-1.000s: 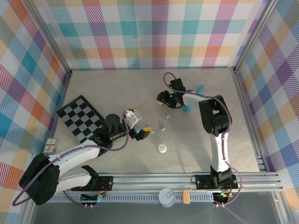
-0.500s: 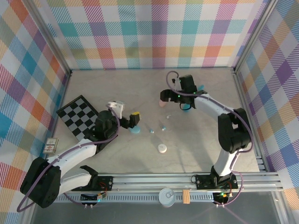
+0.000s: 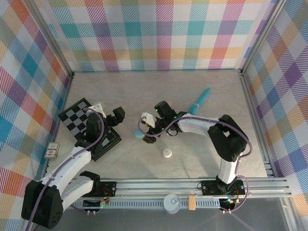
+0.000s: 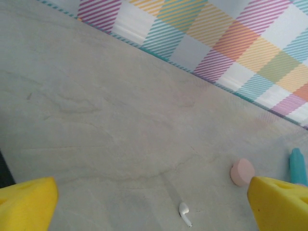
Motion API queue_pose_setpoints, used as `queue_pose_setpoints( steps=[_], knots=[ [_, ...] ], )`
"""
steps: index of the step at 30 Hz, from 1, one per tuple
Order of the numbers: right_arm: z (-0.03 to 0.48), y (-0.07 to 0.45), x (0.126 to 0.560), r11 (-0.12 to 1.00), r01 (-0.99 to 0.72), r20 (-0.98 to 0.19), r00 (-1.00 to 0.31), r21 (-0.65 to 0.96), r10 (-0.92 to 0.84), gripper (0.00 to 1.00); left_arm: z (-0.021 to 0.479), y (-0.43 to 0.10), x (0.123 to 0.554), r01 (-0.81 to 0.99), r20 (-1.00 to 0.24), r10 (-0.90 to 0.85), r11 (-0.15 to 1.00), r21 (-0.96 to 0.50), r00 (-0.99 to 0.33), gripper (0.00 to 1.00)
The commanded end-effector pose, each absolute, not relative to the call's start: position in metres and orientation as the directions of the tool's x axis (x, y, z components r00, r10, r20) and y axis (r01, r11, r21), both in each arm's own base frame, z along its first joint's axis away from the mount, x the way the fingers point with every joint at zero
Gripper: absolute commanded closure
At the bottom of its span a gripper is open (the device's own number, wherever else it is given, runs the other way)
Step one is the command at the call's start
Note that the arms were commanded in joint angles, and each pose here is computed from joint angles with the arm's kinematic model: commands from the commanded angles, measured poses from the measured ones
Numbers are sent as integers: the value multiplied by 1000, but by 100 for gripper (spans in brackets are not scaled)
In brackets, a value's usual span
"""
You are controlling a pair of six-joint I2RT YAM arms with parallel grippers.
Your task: Insert wireless bluetooth earbuds into charging case
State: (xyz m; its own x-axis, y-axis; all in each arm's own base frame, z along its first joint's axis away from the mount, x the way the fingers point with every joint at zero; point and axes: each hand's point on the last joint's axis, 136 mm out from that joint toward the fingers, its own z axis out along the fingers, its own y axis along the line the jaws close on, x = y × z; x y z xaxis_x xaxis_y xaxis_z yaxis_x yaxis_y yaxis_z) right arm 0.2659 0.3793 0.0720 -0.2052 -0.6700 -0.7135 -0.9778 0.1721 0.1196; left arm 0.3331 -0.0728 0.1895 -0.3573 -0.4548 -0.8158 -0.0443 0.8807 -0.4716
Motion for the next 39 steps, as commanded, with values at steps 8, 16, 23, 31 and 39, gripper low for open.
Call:
queue_pose_setpoints(
  steps=[8,16,23,31,39],
  knots=[
    [53,409,282,57,-998,-711,-38,-3,-702,14,188,-53,325,-125,-794,-497,865,-487,-349,0],
    [40,420,283,30,-999,-665,-35,19,-746,20,187,-48,324,-149,-789,-515,856,-495,-335,0],
    [30,414,275,12,-999,-621,-34,39,-783,28,187,-45,323,-153,-789,-517,855,-496,-331,0],
    [25,410,274,12,-999,-600,-33,40,-799,49,188,-48,325,-141,-784,-521,851,-505,-336,0],
    [28,407,271,3,-999,-596,-21,32,-802,67,189,-48,326,-135,-787,-514,855,-501,-341,0]
  ],
)
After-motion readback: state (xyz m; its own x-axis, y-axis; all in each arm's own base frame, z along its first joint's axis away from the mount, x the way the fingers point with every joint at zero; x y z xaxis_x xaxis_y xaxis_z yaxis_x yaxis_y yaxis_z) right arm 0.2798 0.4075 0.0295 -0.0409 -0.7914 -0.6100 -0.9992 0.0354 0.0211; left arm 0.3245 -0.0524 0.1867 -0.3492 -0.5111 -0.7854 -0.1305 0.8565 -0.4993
